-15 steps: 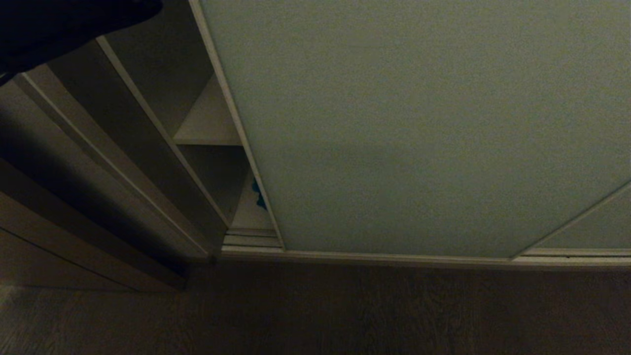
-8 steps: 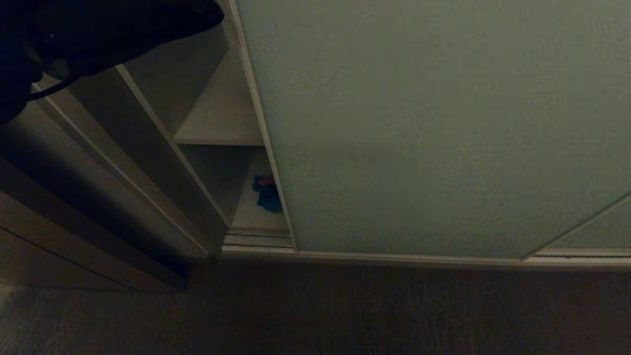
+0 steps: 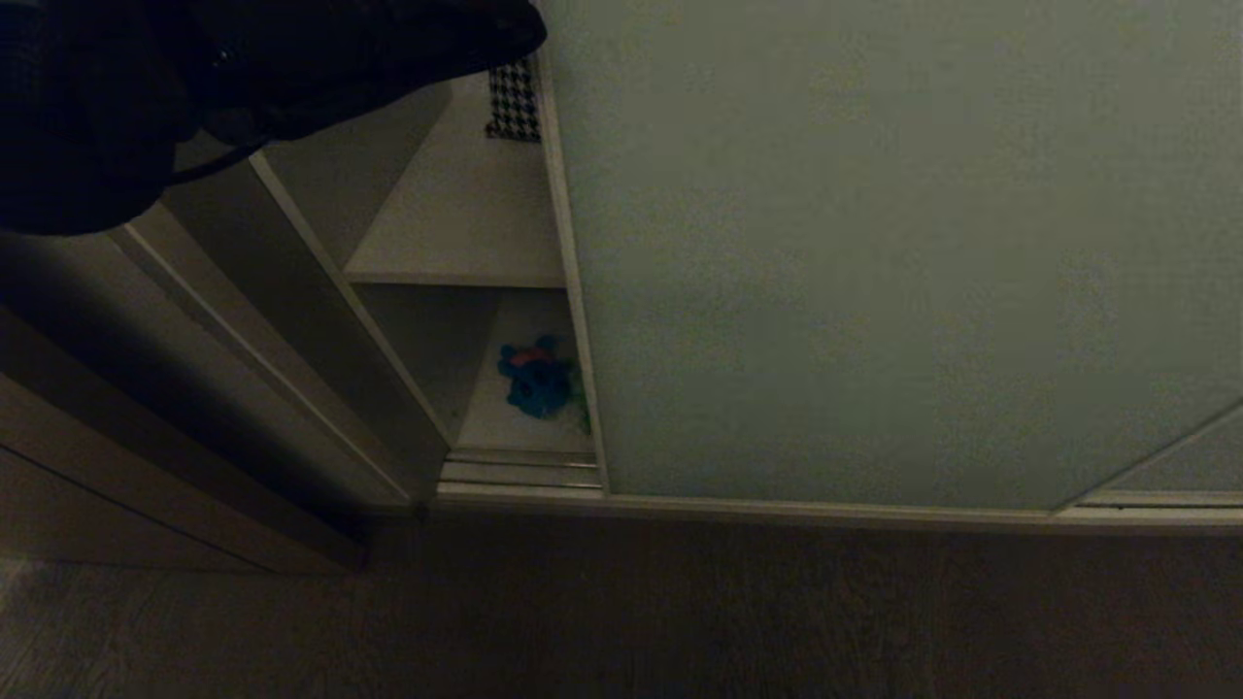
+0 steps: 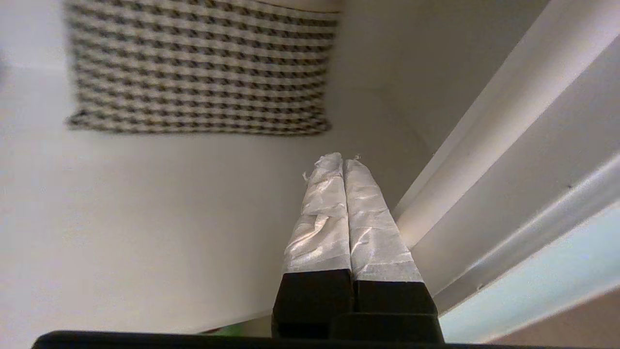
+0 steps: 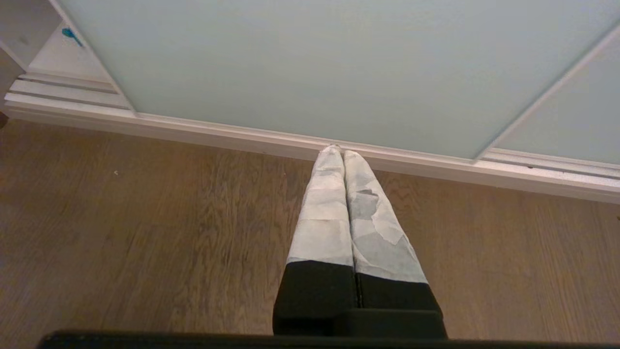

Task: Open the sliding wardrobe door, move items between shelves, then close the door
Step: Open the door

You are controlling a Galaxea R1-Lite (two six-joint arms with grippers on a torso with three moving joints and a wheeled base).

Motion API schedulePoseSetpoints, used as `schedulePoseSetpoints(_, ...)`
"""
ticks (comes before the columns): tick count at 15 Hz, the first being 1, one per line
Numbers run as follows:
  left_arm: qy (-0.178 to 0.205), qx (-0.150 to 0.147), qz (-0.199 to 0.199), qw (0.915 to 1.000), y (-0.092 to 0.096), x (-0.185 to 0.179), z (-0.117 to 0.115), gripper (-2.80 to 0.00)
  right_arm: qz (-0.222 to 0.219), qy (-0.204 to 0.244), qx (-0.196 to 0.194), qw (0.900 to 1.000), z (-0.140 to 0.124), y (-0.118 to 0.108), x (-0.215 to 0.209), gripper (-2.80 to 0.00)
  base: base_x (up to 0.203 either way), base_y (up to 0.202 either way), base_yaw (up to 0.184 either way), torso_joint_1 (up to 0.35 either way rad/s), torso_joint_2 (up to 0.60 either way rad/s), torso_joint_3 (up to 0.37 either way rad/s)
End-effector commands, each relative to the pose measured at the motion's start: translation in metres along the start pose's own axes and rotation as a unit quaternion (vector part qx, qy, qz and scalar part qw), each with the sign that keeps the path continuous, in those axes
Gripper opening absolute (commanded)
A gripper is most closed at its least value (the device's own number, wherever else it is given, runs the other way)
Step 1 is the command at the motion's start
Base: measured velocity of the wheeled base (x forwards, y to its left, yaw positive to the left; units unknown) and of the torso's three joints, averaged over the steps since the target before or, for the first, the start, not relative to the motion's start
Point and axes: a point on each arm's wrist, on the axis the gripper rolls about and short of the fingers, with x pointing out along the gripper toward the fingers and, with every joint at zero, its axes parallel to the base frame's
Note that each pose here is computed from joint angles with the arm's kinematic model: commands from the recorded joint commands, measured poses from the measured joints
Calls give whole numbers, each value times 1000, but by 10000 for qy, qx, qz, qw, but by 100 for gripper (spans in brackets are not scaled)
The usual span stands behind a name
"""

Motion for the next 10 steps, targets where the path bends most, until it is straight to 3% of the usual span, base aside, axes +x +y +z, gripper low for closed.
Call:
schedulePoseSetpoints(1,40,-35,-207,9998,-12,5,-6,-280,4,-13,-2,10000,0,0,0,-280,0,0,0,0,0,0)
schedulePoseSetpoints(8,126,-369,-808,9960,-76,6,-12,-280,4,-13,-1,10000,0,0,0,-280,0,0,0,0,0,0)
schedulePoseSetpoints(10,71,-323,-711,9969,-76,10,-11,-280,4,-13,-3,10000,0,0,0,-280,0,0,0,0,0,0)
